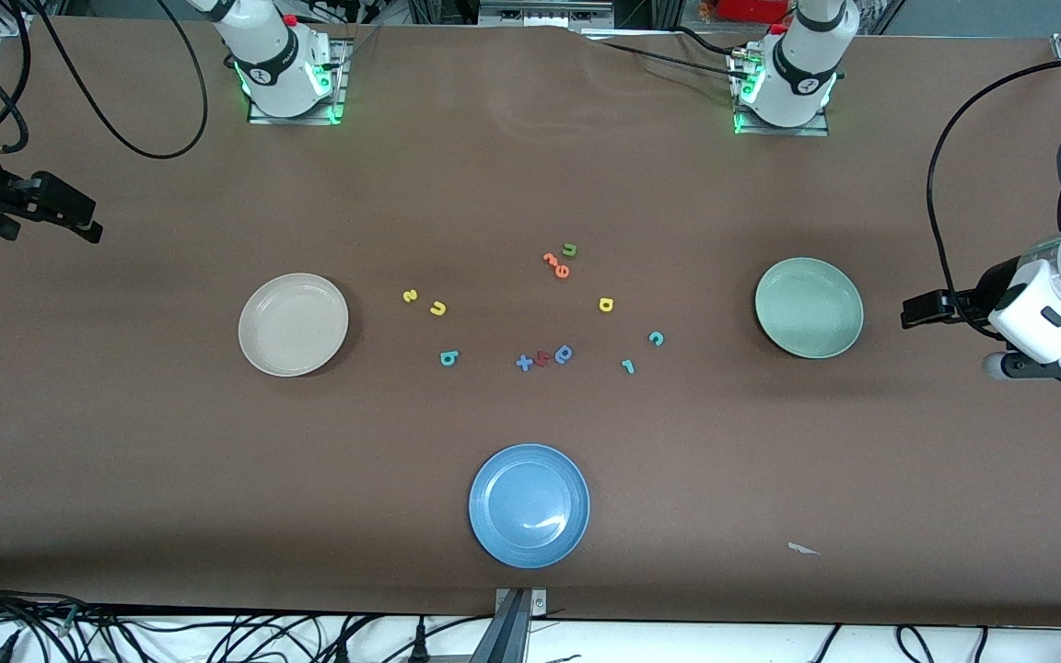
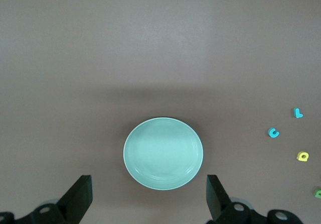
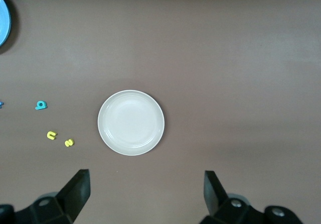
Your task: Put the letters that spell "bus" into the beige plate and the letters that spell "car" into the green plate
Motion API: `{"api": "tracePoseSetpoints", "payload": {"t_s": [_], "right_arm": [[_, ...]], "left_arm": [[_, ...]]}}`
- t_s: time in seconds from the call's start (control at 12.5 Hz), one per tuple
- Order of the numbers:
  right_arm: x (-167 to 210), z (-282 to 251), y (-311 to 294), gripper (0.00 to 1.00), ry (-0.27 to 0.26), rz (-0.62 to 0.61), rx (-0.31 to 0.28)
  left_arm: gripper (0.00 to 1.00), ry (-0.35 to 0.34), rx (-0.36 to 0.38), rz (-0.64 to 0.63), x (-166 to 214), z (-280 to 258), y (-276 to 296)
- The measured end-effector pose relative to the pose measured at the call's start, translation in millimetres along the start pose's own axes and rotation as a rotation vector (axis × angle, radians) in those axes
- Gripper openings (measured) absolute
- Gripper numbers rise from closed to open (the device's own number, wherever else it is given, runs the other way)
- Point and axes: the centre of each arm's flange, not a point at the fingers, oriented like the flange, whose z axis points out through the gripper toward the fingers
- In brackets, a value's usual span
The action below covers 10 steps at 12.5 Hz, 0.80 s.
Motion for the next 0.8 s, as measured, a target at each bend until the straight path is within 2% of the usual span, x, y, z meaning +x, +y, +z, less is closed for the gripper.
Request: {"api": "tracePoseSetpoints", "payload": {"t_s": [0.8], "right_arm": [[1.6,2.3,-0.1,1.00,0.002,0.000,0.000]], "left_arm": [[1.00,0.000,0.000,0.001,0.0,0.0,0.7]]}}
